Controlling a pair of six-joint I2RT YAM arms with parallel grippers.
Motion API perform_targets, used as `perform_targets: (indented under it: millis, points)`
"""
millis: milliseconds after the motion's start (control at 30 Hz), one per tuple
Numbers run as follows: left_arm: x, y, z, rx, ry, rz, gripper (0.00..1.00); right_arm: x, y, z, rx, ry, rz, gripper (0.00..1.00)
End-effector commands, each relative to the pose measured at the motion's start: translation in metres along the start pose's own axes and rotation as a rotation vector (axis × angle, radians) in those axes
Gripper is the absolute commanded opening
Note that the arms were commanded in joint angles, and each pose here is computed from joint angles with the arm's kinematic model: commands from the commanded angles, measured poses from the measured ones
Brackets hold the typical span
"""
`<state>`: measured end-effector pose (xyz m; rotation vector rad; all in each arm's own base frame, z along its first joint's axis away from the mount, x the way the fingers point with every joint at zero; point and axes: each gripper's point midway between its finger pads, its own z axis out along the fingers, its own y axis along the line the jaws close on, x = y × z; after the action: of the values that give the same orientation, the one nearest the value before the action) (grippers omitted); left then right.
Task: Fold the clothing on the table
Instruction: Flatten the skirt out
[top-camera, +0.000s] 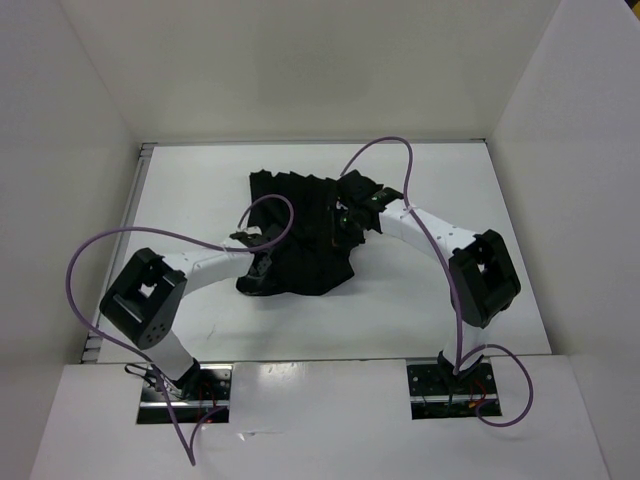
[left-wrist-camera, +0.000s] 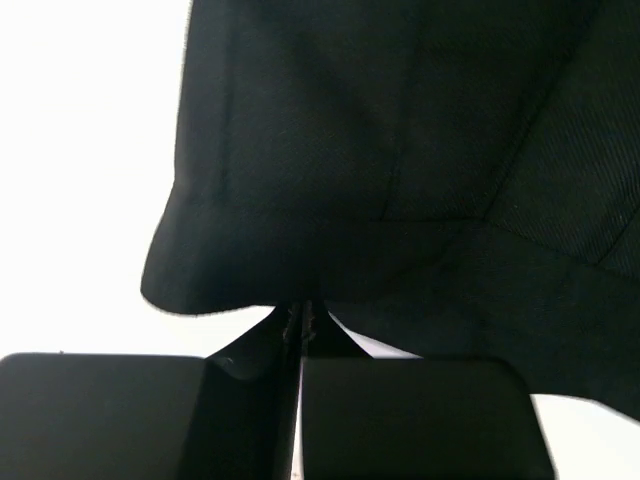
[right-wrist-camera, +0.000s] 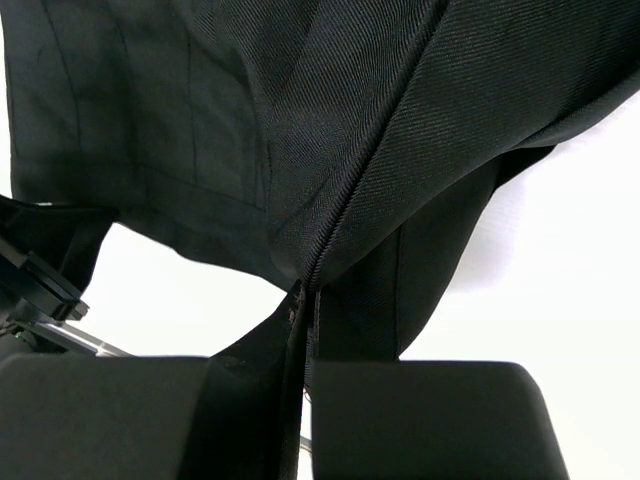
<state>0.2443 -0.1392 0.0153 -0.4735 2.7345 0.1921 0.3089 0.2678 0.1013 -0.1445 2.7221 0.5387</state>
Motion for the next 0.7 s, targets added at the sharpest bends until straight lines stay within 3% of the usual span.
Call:
perform_targets:
  millis: [0,167,333,667]
  points:
    - [-0.017,0.004,-0.004,-0.042,-0.079,-0.056,0.00,0.000,0.008,-0.001,-0.038,-0.011,-0.024,0.00]
    - [-0.026,0.005,-0.008,-0.031,-0.102,-0.071,0.00,0.000,0.008,-0.001,-0.038,-0.011,-0.024,0.00]
    - [-0.016,0.016,0.019,-0.111,-0.061,-0.058,0.00,-0.001,0.009,-0.004,-0.042,-0.018,-0.026,0.00]
    - [-0.021,0.016,0.033,-0.153,-0.071,-0.045,0.00,-0.016,-0.021,-0.029,-0.028,-0.076,0.042,0.00]
